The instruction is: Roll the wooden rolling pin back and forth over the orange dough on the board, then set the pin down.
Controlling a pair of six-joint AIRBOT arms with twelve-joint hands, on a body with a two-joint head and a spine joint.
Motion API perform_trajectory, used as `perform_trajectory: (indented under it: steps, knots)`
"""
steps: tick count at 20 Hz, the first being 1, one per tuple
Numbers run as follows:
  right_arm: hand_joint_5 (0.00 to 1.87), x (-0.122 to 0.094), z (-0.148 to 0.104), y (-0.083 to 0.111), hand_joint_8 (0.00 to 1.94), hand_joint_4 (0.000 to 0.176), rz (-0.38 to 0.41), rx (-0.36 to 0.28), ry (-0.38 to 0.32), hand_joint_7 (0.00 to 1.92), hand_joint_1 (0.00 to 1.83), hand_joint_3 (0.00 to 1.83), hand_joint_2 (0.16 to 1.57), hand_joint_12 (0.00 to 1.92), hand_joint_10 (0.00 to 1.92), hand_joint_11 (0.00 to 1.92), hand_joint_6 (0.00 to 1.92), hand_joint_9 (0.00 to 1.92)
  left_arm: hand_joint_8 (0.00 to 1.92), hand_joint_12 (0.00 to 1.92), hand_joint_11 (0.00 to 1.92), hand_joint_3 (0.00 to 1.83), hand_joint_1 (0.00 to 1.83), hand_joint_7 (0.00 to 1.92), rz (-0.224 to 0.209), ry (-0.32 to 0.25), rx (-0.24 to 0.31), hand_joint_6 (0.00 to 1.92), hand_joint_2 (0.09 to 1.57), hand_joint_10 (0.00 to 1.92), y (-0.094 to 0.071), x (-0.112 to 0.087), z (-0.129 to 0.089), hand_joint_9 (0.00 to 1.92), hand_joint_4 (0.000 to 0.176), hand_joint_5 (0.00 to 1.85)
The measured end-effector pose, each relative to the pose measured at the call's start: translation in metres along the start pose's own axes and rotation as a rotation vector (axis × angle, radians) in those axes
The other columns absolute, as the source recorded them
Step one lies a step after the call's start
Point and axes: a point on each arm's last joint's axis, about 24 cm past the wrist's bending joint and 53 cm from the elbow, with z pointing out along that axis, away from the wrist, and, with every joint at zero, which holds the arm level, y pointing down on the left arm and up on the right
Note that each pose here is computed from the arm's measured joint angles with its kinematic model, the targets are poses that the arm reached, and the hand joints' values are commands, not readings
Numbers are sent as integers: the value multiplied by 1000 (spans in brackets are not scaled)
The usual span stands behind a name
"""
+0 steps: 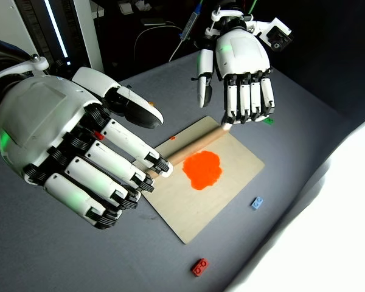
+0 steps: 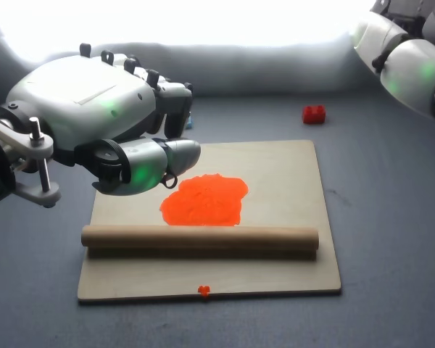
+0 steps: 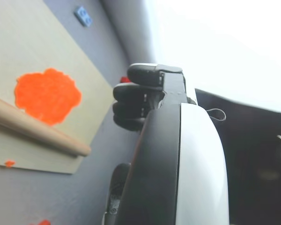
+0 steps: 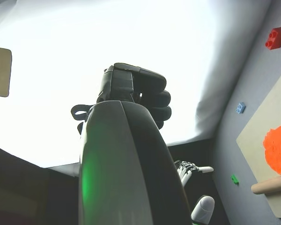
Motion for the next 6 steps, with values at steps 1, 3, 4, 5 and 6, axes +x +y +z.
perform_trajectory:
  steps: [1, 3, 4, 5, 6]
  knots:
    - [796, 0, 0, 0, 1495, 0, -1, 0, 1, 924, 0, 0, 1478, 1921, 1886, 610, 1165, 744, 1738, 1920, 369, 0, 0, 535, 0, 0, -1, 1569, 1535, 1822, 0, 0, 0, 482, 0, 404]
    - [740, 3, 0, 0, 1748, 0, -6, 1, 9, 932, 0, 1, 1484, 1921, 1920, 763, 1550, 860, 1842, 1921, 440, 1, 0, 601, -1, -7, -10, 1735, 1542, 1917, 4, -4, -3, 558, 0, 453]
    - [727, 4, -1, -2, 1785, 0, -13, 4, 12, 926, 0, 1, 1487, 1921, 1921, 790, 1594, 879, 1867, 1921, 454, 1, 0, 620, -1, -11, -15, 1755, 1543, 1920, 6, -6, -4, 589, 0, 464]
    - [753, 4, -1, -3, 1795, 0, -25, 5, 15, 950, 0, 0, 1483, 1921, 1921, 832, 1570, 916, 1910, 1921, 475, 0, 0, 651, -3, -14, -18, 1860, 1542, 1921, 8, -7, -5, 637, 0, 450]
    - [790, 6, -1, -4, 1767, 0, -32, 8, 20, 980, 0, 0, 1474, 1921, 1921, 857, 1577, 933, 1909, 1921, 508, 1, 0, 706, -8, -16, -18, 1906, 1545, 1921, 8, -8, -5, 692, 0, 472]
